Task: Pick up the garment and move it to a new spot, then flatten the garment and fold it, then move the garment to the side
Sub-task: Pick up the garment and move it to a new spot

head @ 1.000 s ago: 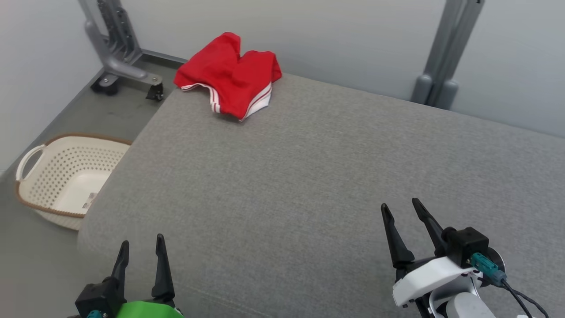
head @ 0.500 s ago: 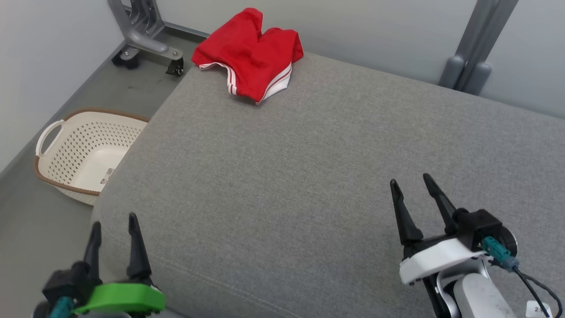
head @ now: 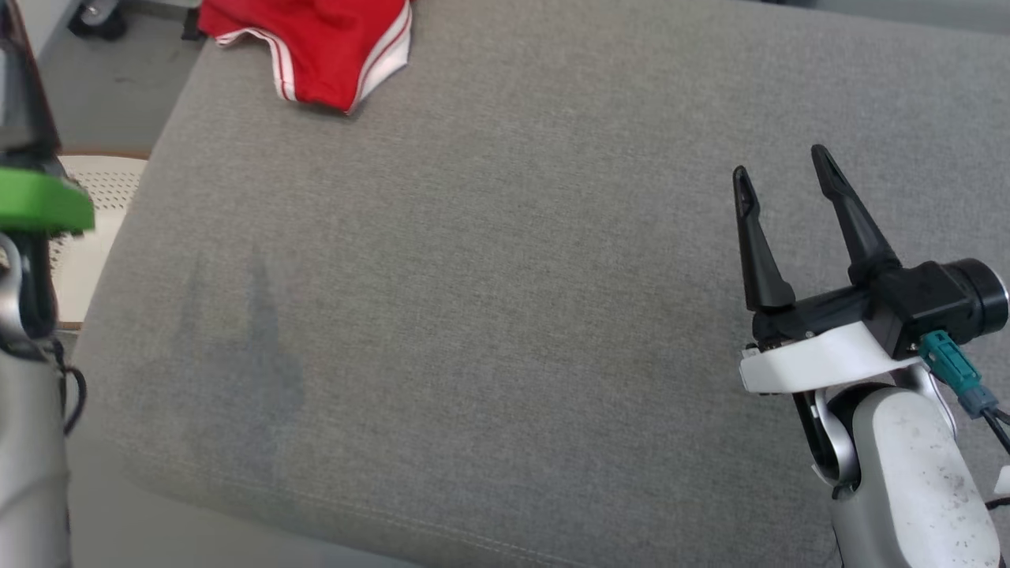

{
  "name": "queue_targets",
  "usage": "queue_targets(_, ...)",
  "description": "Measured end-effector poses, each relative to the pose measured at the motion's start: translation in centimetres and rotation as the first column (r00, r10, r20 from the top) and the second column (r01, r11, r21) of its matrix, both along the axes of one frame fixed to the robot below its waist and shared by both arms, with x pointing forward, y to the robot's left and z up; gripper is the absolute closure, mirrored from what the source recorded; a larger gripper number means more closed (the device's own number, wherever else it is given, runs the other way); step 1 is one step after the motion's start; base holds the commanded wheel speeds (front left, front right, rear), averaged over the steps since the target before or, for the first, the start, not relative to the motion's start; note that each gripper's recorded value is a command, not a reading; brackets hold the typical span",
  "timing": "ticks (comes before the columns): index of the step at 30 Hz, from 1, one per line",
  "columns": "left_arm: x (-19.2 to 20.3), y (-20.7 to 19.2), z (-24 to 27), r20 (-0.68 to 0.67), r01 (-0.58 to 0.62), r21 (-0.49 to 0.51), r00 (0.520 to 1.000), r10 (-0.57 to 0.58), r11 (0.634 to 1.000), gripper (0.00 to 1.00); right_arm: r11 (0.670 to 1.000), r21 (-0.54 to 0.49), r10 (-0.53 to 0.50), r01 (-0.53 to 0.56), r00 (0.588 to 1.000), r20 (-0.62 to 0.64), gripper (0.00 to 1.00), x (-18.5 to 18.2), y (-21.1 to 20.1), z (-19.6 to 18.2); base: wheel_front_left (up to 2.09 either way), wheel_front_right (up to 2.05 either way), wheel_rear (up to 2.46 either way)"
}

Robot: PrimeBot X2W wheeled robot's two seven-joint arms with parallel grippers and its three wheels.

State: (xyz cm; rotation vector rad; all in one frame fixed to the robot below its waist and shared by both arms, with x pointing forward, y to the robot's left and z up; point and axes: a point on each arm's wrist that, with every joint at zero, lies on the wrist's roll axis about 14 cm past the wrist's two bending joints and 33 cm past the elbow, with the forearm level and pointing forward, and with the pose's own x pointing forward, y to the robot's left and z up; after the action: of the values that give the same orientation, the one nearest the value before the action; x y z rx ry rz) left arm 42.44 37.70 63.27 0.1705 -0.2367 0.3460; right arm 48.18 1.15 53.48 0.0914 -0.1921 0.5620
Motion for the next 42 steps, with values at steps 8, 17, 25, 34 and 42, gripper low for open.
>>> queue_targets(8,10.0,1.0,-7.4,-0.25,-0.033,-0.193,0.968,-0.016,0.981,0.0,0.997,-0.038,-0.063,0.061,0.997,-0.048,0.0,2.2,-2.6,-3.4,0.0,0.0,0.0)
queue_targets(17,13.3,-3.9,-23.0,-0.582,-0.08,-0.402,0.791,-0.187,0.912,0.0,0.983,-0.107,-0.162,0.15,0.98,-0.115,0.0,3.4,-6.7,-7.7,0.0,0.0,0.0)
queue_targets(25,14.3,-5.5,-28.3,-0.654,-0.127,-0.451,0.72,-0.231,0.883,0.0,0.974,-0.13,-0.202,0.183,0.967,-0.152,0.0,3.3,-8.4,-9.9,0.0,0.0,0.0)
queue_targets(34,15.3,-6.3,-28.3,-0.655,-0.098,-0.457,0.709,-0.26,0.884,1.0,0.971,-0.124,-0.224,0.206,0.963,-0.152,0.0,3.2,-9.1,-10.1,0.0,0.0,0.0)
queue_targets(42,17.0,-5.7,-21.9,-0.571,0.008,-0.385,0.784,-0.245,0.923,1.0,0.972,-0.073,-0.231,0.223,0.965,-0.127,0.0,2.5,-9.4,-8.3,0.0,0.0,0.0)
